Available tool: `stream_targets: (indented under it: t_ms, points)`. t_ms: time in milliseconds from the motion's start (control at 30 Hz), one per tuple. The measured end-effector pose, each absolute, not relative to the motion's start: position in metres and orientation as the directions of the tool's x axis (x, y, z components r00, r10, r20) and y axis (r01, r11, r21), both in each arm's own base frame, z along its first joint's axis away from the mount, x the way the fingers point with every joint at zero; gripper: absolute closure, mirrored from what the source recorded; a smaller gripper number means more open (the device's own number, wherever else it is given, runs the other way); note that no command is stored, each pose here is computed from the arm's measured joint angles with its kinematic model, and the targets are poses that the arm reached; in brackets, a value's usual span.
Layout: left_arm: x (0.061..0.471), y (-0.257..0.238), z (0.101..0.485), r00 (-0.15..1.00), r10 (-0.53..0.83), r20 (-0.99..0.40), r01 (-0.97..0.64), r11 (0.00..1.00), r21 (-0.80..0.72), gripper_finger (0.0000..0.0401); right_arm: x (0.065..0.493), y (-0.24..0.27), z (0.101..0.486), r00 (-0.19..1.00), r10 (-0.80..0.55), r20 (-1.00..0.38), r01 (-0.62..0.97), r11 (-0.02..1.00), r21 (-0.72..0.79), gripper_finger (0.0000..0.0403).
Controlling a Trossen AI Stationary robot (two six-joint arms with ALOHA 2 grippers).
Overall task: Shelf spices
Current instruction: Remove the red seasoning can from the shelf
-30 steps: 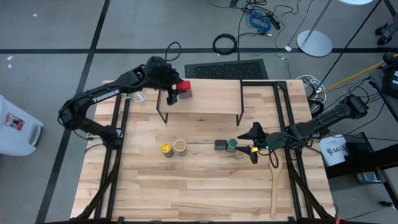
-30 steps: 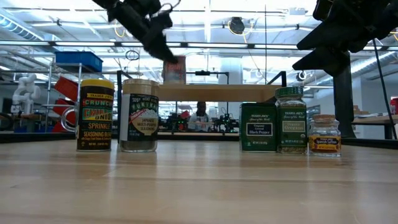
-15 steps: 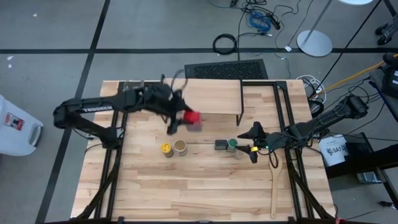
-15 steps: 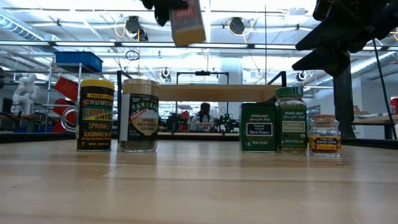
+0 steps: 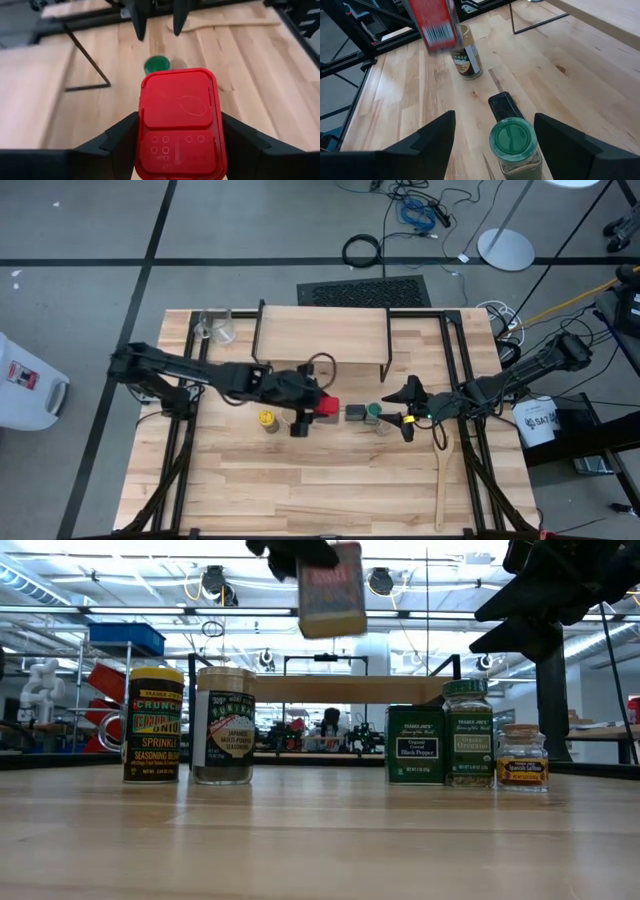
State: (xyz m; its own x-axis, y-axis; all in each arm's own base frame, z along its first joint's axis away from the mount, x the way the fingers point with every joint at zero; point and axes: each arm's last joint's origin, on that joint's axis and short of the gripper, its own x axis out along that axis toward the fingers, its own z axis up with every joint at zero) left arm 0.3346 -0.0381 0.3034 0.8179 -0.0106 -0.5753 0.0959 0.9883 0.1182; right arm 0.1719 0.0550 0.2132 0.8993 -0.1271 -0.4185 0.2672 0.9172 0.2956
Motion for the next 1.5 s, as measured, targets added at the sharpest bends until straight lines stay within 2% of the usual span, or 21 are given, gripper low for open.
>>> stream_targets:
  t_ms: [200,400,933,1167,1500]
  points:
    - [0.354,-0.043,0.270,0.760,-0.010,-0.650,0.102,0.989,0.104,0.0171,0.172,0.055,0.213,0.899,-0.127,-0.419,0.270,0.915,0.301,0.0145]
    - [0.362,-0.040,0.255,0.739,0.036,-0.673,0.082,0.986,0.142,0.0171,0.172,0.055,0.213,0.897,-0.128,-0.423,0.271,0.915,0.298,0.0145]
    - [0.386,0.017,0.218,0.699,0.162,-0.696,-0.033,0.980,0.194,0.0170,0.170,0.057,0.211,0.892,-0.116,-0.438,0.267,0.915,0.301,0.0145]
    - [0.397,0.018,0.208,0.740,0.129,-0.660,-0.020,0.985,0.170,0.0170,0.170,0.057,0.211,0.891,-0.119,-0.437,0.269,0.915,0.301,0.0145]
    - [0.401,0.004,0.198,0.731,0.081,-0.677,0.033,0.988,0.154,0.0170,0.170,0.057,0.211,0.891,-0.119,-0.438,0.269,0.915,0.300,0.0145]
